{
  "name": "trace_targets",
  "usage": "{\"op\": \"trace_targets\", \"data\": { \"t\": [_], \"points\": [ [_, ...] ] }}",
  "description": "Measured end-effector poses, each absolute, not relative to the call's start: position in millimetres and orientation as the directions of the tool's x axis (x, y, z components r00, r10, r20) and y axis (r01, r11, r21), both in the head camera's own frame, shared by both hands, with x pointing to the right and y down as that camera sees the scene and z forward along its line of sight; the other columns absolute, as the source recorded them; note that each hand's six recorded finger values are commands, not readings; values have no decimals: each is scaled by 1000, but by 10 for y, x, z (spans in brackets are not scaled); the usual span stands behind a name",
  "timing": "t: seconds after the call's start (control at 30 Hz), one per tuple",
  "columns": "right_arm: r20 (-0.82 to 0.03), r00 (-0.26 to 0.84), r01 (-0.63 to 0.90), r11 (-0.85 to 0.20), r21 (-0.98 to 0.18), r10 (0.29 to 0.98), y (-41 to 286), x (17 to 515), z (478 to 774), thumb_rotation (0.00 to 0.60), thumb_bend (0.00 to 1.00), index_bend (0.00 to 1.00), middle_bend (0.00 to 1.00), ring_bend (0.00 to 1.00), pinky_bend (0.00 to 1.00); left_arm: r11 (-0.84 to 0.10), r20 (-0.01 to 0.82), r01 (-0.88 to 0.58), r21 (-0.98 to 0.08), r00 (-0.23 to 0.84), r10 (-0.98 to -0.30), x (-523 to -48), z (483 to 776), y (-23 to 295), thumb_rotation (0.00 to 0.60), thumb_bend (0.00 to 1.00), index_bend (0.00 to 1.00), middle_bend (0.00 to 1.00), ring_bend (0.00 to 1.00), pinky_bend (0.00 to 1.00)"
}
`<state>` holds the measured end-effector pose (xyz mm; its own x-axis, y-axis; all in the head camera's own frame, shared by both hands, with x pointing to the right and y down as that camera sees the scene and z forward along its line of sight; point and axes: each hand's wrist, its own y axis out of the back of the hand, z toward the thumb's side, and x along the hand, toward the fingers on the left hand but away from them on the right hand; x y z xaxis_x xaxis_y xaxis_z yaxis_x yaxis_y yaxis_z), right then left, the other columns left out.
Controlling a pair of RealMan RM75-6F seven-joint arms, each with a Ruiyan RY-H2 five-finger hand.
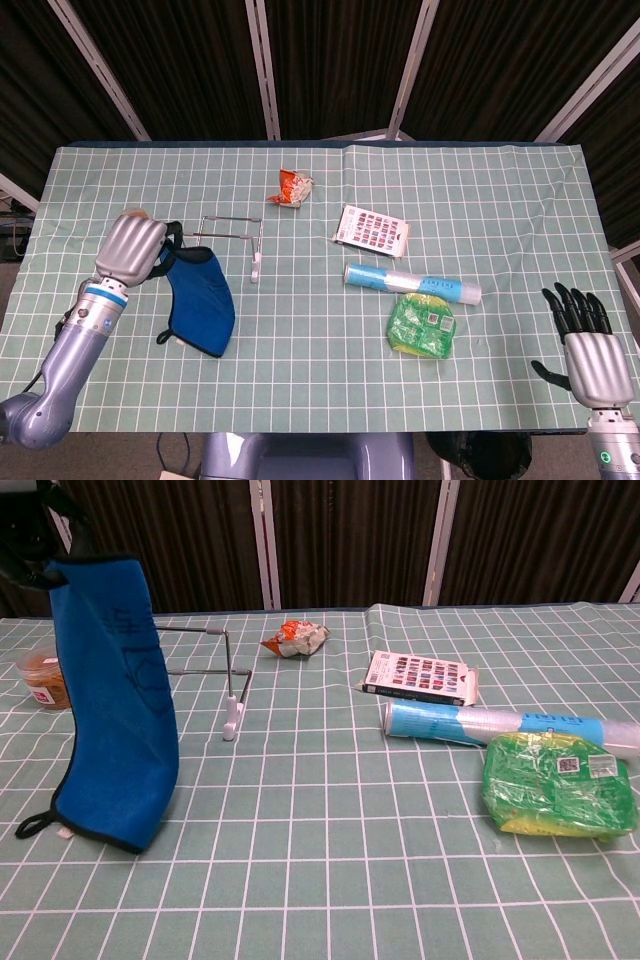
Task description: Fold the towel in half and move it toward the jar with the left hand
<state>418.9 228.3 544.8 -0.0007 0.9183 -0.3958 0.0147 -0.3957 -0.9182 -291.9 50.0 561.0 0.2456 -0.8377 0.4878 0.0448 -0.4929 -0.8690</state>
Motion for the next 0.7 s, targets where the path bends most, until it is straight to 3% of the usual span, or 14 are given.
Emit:
{"op": "trace_targets", "data": {
  "t": [0.37,0.7],
  "points": [
    [-400,-22,20,-400,-916,916,2254,4255,5479,600,0,0,0,0,0,-378,412,177,-909,233,-881,-2571,5424,30,600,721,891,907,888,1000],
    [-415,-53,6,-415,-910,908,2230,4320,5557,600,0,0,0,0,0,-311,377,278,-909,227,-898,-2484,5617,-340,600,721,891,907,879,1000]
  ]
}}
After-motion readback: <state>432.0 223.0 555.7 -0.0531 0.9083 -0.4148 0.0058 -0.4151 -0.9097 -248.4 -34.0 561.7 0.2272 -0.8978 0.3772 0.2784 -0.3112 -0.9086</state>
